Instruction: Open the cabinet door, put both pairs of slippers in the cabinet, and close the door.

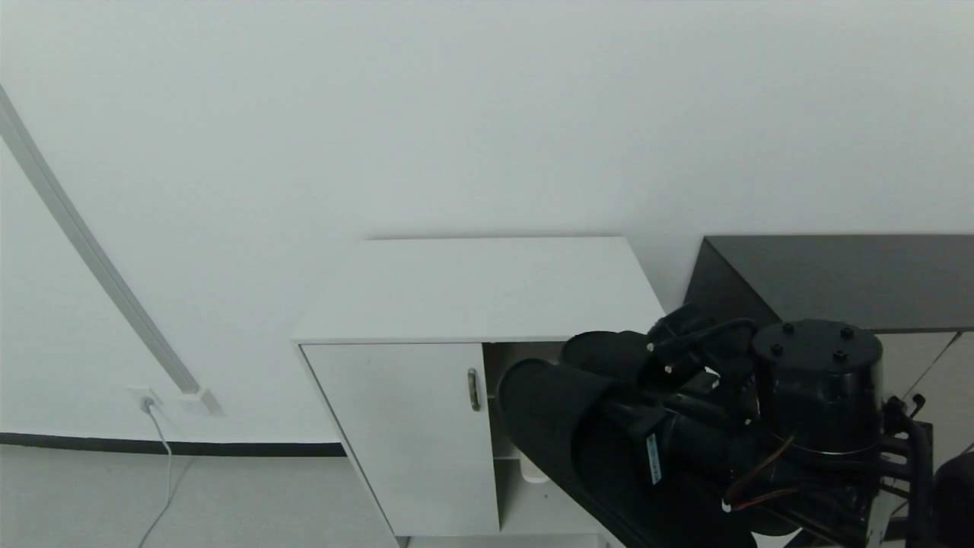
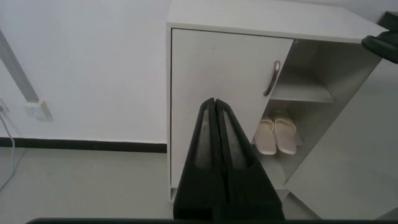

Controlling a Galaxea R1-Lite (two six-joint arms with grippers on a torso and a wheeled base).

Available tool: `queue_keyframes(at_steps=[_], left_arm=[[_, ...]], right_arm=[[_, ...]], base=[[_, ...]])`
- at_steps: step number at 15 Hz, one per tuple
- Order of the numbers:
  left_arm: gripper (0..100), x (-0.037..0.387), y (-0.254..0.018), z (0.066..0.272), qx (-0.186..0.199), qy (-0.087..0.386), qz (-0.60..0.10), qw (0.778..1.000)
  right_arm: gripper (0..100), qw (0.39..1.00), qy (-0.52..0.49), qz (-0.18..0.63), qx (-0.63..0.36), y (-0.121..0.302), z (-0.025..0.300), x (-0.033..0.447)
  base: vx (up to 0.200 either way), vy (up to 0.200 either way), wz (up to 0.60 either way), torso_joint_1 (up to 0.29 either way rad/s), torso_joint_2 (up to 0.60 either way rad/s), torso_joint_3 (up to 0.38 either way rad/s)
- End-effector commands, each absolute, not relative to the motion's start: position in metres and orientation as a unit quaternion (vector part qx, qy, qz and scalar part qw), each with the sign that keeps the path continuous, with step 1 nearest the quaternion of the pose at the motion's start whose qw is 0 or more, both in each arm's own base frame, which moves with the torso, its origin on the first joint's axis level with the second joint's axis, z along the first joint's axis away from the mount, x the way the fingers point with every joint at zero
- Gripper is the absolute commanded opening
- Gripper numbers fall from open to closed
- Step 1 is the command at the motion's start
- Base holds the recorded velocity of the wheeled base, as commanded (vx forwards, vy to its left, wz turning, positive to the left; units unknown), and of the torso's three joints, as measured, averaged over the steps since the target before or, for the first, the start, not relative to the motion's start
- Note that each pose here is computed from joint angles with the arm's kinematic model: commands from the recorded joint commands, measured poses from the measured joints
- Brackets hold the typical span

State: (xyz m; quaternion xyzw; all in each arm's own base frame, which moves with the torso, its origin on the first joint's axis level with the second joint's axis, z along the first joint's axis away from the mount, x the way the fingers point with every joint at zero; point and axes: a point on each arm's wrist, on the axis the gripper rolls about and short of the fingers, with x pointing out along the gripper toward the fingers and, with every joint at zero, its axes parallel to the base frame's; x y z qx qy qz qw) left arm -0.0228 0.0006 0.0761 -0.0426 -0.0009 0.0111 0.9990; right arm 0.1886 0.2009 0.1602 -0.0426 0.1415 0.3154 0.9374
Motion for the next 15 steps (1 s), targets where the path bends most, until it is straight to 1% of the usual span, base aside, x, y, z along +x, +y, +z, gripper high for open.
queue_keyframes(at_steps=[1,6,15], left_arm=[[0,-0.0228,0.0006,0.0759,-0.043,0.0,0.011,0.999],[0,-0.0228,0.0006,0.0761,-0.043,-0.001,0.011,0.999],[0,-0.0228,0.0006,0.0761,-0.043,-0.001,0.011,0.999]], right_arm=[[0,0.936,0.147,0.315,-0.048,0.2028,0.1523,0.1902],[0,0.937,0.14,0.317,-0.048,0.2022,0.152,0.1896],[0,0.937,0.141,0.317,-0.049,0.2028,0.1512,0.1897]], base=[[0.0,0.0,0.0,-0.154,0.37,0.203],[0.0,0.0,0.0,-0.172,0.39,0.218],[0.0,0.0,0.0,-0.218,0.54,0.311]])
